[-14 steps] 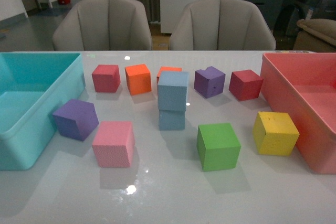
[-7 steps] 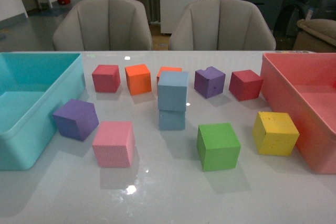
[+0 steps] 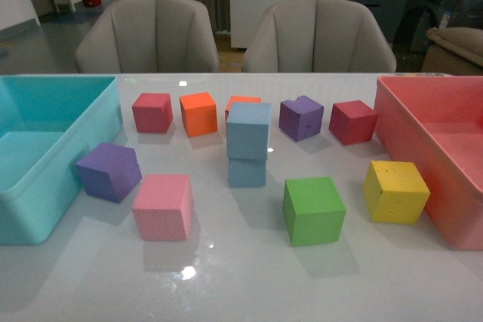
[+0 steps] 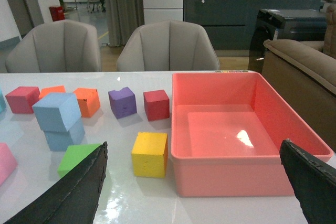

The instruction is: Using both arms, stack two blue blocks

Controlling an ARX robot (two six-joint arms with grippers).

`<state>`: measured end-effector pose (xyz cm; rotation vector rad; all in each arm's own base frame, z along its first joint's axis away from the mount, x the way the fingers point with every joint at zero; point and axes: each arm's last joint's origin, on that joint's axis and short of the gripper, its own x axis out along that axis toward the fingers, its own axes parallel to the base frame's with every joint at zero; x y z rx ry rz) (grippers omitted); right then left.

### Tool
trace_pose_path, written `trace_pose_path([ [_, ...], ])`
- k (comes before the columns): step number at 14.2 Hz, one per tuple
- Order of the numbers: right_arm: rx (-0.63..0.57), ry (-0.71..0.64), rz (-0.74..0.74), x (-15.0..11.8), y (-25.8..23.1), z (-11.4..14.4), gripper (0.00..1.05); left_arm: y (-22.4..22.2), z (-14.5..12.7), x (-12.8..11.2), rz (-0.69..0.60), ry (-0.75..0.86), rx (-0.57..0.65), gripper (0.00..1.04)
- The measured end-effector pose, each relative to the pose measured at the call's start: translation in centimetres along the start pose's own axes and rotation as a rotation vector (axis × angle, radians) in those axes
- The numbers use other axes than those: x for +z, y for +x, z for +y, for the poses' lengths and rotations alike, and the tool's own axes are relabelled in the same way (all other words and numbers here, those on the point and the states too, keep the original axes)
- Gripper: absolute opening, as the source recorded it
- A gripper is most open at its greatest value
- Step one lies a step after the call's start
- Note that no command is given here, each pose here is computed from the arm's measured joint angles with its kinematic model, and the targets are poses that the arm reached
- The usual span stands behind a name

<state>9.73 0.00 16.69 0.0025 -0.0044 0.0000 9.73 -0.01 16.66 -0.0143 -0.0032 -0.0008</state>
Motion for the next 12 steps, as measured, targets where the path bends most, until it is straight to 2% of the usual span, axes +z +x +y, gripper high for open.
trace_pose_path([
  [1,0.0,0.0,0.0,0.0,0.0,0.0,0.98,0.0,0.0,0.0,0.0,0.001,0.0,1.0],
  [12,0.0,0.0,0.0,0.0,0.0,0.0,0.98,0.0,0.0,0.0,0.0,0.001,0.0,0.98],
])
